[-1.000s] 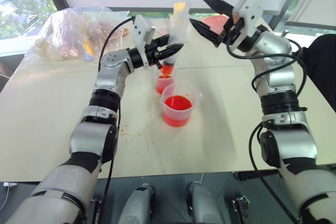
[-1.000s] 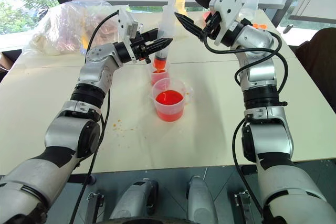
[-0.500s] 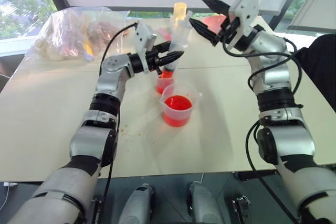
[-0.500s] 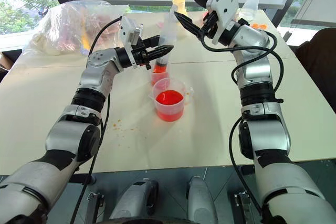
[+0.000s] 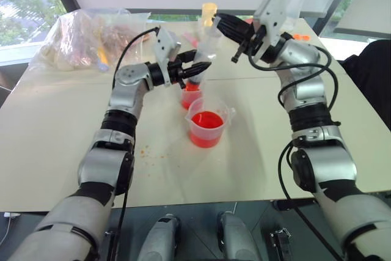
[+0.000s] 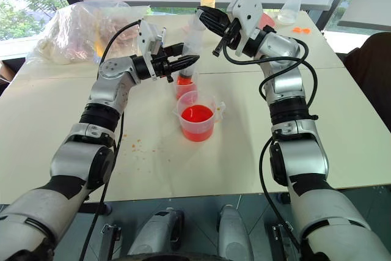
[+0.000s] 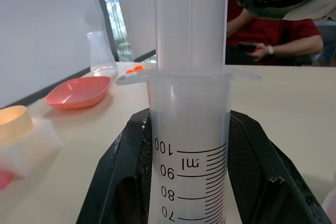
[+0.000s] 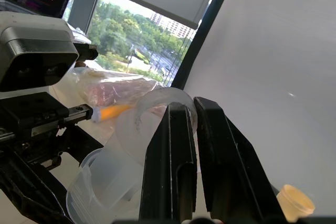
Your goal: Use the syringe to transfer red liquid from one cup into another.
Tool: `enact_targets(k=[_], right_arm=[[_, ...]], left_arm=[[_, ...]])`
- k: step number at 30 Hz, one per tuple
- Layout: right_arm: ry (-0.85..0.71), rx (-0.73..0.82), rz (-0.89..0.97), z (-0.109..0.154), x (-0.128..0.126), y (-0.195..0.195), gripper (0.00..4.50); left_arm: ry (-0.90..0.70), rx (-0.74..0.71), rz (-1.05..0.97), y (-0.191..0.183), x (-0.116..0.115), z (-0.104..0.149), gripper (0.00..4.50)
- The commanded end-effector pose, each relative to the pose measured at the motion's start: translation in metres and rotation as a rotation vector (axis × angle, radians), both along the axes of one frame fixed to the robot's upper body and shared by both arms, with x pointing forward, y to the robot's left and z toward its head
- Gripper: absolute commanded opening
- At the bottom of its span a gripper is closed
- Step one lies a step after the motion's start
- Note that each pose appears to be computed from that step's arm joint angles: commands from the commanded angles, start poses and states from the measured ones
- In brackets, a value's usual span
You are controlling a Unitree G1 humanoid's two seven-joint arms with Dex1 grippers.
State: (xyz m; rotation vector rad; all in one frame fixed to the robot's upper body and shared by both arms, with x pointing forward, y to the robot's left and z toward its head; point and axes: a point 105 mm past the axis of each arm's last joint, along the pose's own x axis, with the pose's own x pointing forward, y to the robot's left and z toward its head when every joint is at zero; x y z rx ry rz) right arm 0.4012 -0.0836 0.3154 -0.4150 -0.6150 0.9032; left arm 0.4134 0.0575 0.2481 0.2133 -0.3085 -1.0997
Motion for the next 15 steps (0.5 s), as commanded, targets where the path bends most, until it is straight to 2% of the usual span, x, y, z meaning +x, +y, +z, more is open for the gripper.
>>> enact_targets(k=[1,15], right_arm=[[-0.037,0.0,0.048,0.004,-0.009,0.013,0.07],[0.016,-0.003,0.085,-0.014,-0.01,0.026,0.07]], left_arm=[[-0.095,-0.045,0.003,0.0,-0.004,0.036,1.46],[-0.136,-0.209,0.017,-0.004,-0.006,0.071,1.46]])
